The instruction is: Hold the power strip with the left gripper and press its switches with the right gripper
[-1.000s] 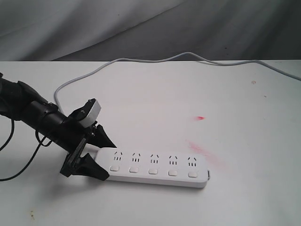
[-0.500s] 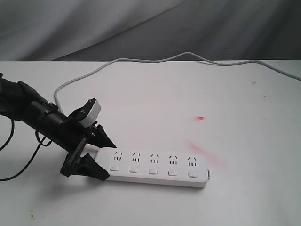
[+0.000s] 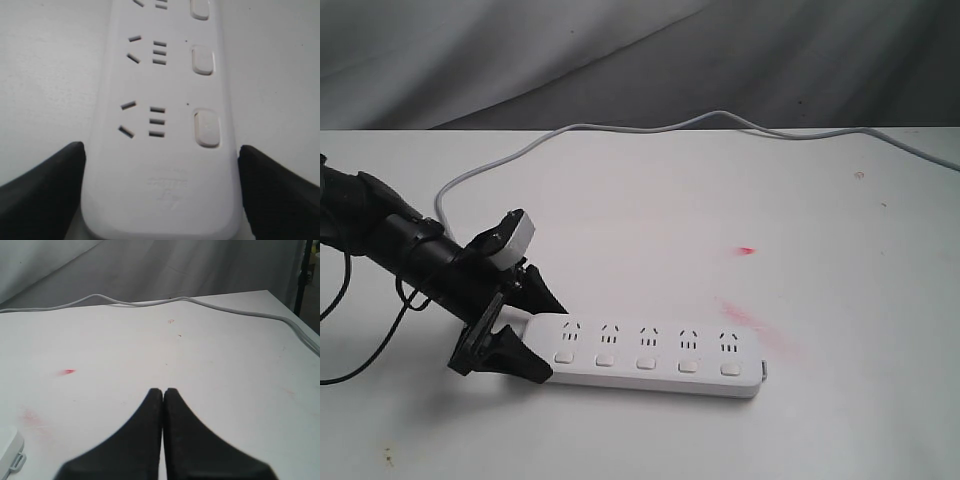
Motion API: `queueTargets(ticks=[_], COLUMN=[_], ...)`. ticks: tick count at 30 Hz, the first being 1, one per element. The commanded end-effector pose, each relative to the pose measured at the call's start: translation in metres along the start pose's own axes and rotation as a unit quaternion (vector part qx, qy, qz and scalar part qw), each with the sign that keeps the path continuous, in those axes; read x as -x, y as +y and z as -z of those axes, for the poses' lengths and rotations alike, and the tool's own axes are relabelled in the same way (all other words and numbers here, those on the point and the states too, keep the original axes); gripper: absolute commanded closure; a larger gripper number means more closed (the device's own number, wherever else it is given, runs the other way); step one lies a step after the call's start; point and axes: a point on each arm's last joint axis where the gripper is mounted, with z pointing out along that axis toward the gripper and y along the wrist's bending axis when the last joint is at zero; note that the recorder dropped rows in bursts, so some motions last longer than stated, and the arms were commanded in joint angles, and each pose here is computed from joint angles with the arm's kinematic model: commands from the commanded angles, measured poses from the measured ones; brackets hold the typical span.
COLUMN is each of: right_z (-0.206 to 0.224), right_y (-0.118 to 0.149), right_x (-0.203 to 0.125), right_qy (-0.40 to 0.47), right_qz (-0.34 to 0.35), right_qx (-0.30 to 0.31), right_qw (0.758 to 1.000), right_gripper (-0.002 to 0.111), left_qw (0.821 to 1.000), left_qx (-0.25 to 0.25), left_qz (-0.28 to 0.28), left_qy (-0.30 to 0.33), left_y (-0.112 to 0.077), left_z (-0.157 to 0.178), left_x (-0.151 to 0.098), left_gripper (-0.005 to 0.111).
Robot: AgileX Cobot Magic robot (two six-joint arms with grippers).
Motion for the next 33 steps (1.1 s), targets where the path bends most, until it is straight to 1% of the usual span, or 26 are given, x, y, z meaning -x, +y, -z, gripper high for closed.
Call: queueTargets(ticks=[1,3,5,6,7,8,9,10,11,12,13,14,15,16,17,20,21,22,23,24,26,28,29,30,31,33], right_z=[0.000,0.003,0.006,0.008,0.014,0.018,0.028,0.032,0.040,0.043,0.043,0.042,0.040,0.036,0.030,0.030,0.033,0.031,0.026,0.023,0.011,0.000,-0.013,-0.020,-0.030,-0.046], right_y=[0.000,0.000,-0.001,-0.002,-0.006,-0.010,-0.020,-0.024,-0.033,-0.037,-0.037,-0.036,-0.034,-0.030,-0.022,-0.011,-0.007,-0.005,-0.001,0.001,0.006,0.009,0.012,0.014,0.017,0.021], right_x=[0.007,0.021,0.032,0.036,0.047,0.052,0.061,0.064,0.066,0.066,0.067,0.066,0.066,0.065,0.063,0.071,0.079,0.084,0.095,0.103,0.127,0.146,0.167,0.179,0.201,0.229], right_qy=[-0.045,-0.122,-0.184,-0.208,-0.276,-0.314,-0.392,-0.418,-0.468,-0.483,-0.485,-0.480,-0.467,-0.444,-0.407,-0.370,-0.346,-0.324,-0.278,-0.256,-0.192,-0.151,-0.105,-0.084,-0.051,-0.018], right_qz=[0.010,-0.042,-0.121,-0.142,-0.193,-0.227,-0.298,-0.330,-0.407,-0.455,-0.465,-0.459,-0.442,-0.402,-0.346,-0.258,-0.213,-0.200,-0.194,-0.192,-0.160,-0.129,-0.095,-0.078,-0.055,-0.030], right_qx=[-0.002,0.008,0.020,0.021,0.019,0.015,0.007,0.007,0.011,0.023,0.028,0.028,0.025,0.019,0.026,0.034,0.032,0.031,0.035,0.036,0.034,0.032,0.032,0.033,0.040,0.049], right_qw=[0.999,0.992,0.975,0.967,0.941,0.922,0.870,0.846,0.785,0.747,0.740,0.747,0.766,0.800,0.845,0.892,0.913,0.924,0.940,0.947,0.968,0.980,0.989,0.993,0.996,0.998], right_gripper=[0.108,0.108,0.108,0.108,0.108,0.108,0.108,0.108,0.108,0.108,0.108,0.108,0.108,0.108,0.108,0.108,0.108,0.108,0.108,0.108,0.108,0.108,0.108,0.108,0.108,0.108], left_qw=[0.994,0.994,0.994,0.994,0.994,0.994,0.994,0.994,0.994,0.994,0.994,0.994,0.994,0.994,0.994,0.994,0.994,0.994,0.994,0.994,0.994,0.994,0.994,0.994,0.994,0.994], left_qx=[0.024,0.024,0.024,0.024,0.024,0.024,0.024,0.024,0.024,0.024,0.024,0.024,0.024,0.024,0.025,0.025,0.025,0.025,0.025,0.025,0.025,0.025,0.025,0.025,0.025,0.025], left_qz=[0.011,0.011,0.011,0.011,0.011,0.011,0.011,0.011,0.011,0.011,0.011,0.011,0.011,0.011,0.011,0.011,0.011,0.011,0.011,0.011,0.011,0.011,0.011,0.011,0.011,0.011], left_qy=[0.107,0.107,0.107,0.107,0.107,0.107,0.107,0.107,0.107,0.107,0.107,0.107,0.107,0.107,0.107,0.107,0.107,0.107,0.107,0.107,0.107,0.107,0.107,0.107,0.107,0.107], left_y=[0.006,0.006,0.006,0.006,0.006,0.006,0.006,0.006,0.006,0.006,0.006,0.006,0.006,0.006,0.007,0.007,0.007,0.007,0.007,0.007,0.007,0.007,0.007,0.007,0.007,0.007], left_z=[-0.012,-0.012,-0.012,-0.012,-0.012,-0.012,-0.012,-0.012,-0.012,-0.012,-0.012,-0.012,-0.012,-0.012,-0.012,-0.012,-0.012,-0.012,-0.012,-0.012,-0.012,-0.012,-0.012,-0.012,-0.012,-0.012], left_x=[-0.034,-0.034,-0.034,-0.034,-0.034,-0.034,-0.034,-0.034,-0.034,-0.034,-0.034,-0.034,-0.034,-0.034,-0.034,-0.034,-0.034,-0.034,-0.034,-0.034,-0.034,-0.034,-0.034,-0.034,-0.034,-0.034], left_gripper=[0.049,0.049,0.049,0.049,0.049,0.049,0.049,0.049,0.049,0.049,0.049,0.049,0.049,0.049,0.049,0.049,0.049,0.049,0.049,0.049,0.049,0.049,0.049,0.049,0.049,0.049])
